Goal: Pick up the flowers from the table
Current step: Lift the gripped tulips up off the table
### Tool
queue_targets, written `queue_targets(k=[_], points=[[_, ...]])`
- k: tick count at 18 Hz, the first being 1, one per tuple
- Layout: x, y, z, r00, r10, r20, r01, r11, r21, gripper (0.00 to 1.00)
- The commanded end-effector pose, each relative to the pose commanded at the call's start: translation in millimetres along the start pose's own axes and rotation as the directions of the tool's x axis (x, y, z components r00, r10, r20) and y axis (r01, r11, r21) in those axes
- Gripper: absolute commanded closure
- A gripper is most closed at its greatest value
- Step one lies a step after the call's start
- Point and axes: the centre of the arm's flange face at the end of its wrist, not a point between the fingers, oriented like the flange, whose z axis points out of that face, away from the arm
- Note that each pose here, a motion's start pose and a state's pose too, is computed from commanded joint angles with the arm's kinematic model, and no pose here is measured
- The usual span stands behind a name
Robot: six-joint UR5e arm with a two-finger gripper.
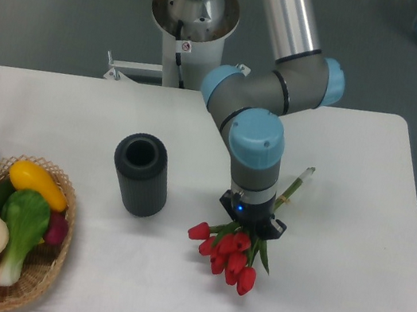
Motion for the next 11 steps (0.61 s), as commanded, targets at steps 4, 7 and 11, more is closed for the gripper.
queue_targets(k=[4, 7, 11], points=[[-35.4, 4.4, -23.9, 0.999, -0.028, -0.034, 0.027, 1.0, -0.016, 1.0], [-58.5, 12.7, -31.4, 0.997, -0.05, -0.062, 0.05, 0.999, -0.006, 1.0], [-72.9, 26.8, -36.7, 0.996, -0.018, -0.088, 0.019, 1.0, 0.004, 1.0]])
